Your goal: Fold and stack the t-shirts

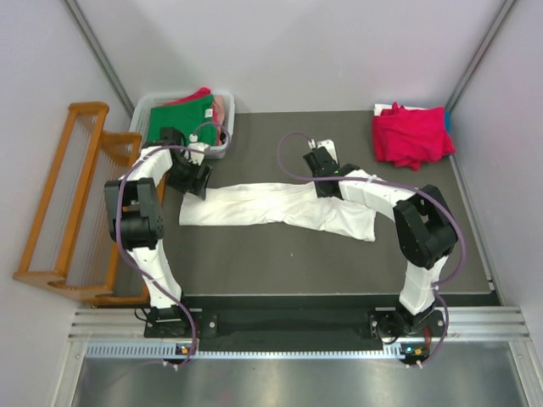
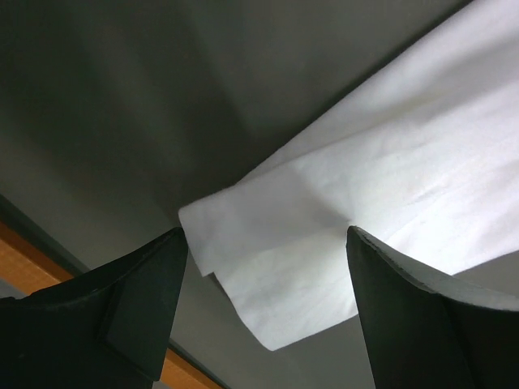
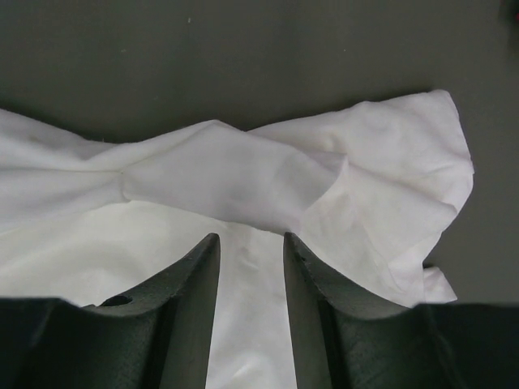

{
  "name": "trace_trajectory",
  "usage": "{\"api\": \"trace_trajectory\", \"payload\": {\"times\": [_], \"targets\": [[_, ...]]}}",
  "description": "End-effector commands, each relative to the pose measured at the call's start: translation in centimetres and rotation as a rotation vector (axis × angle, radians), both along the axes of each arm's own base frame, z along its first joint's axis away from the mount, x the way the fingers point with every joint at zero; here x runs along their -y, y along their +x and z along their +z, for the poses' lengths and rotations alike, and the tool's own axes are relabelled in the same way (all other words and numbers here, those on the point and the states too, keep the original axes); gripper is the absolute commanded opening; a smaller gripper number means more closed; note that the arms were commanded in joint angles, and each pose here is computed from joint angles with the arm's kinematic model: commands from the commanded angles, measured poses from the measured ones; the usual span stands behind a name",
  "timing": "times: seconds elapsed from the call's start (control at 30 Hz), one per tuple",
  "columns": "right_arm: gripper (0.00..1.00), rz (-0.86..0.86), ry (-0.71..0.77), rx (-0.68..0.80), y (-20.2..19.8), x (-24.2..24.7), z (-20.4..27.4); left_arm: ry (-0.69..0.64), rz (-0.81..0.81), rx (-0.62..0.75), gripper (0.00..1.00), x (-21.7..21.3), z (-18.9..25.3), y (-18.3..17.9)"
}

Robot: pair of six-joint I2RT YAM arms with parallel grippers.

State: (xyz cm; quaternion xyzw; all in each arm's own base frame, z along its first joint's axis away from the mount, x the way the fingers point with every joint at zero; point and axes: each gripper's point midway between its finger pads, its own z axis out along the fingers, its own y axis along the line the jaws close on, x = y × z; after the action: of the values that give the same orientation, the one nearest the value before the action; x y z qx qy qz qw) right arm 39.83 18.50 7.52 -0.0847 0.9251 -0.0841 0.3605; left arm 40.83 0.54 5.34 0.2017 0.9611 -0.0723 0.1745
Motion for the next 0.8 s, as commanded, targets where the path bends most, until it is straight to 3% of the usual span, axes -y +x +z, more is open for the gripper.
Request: {"api": "trace_trajectory", "payload": {"times": [0.0, 0.77], "targets": [[0.37, -0.007, 0.039, 0.058, 2.0, -0.7, 1.6, 0.016, 0.004, 0.043, 0.83, -0.2, 0.5, 1.6], [0.31, 0.008, 0.026, 0.069, 3.1, -1.0, 1.1, 0.035, 0.005, 0.055, 0.82, -0.5, 0.7, 1.9]]}}
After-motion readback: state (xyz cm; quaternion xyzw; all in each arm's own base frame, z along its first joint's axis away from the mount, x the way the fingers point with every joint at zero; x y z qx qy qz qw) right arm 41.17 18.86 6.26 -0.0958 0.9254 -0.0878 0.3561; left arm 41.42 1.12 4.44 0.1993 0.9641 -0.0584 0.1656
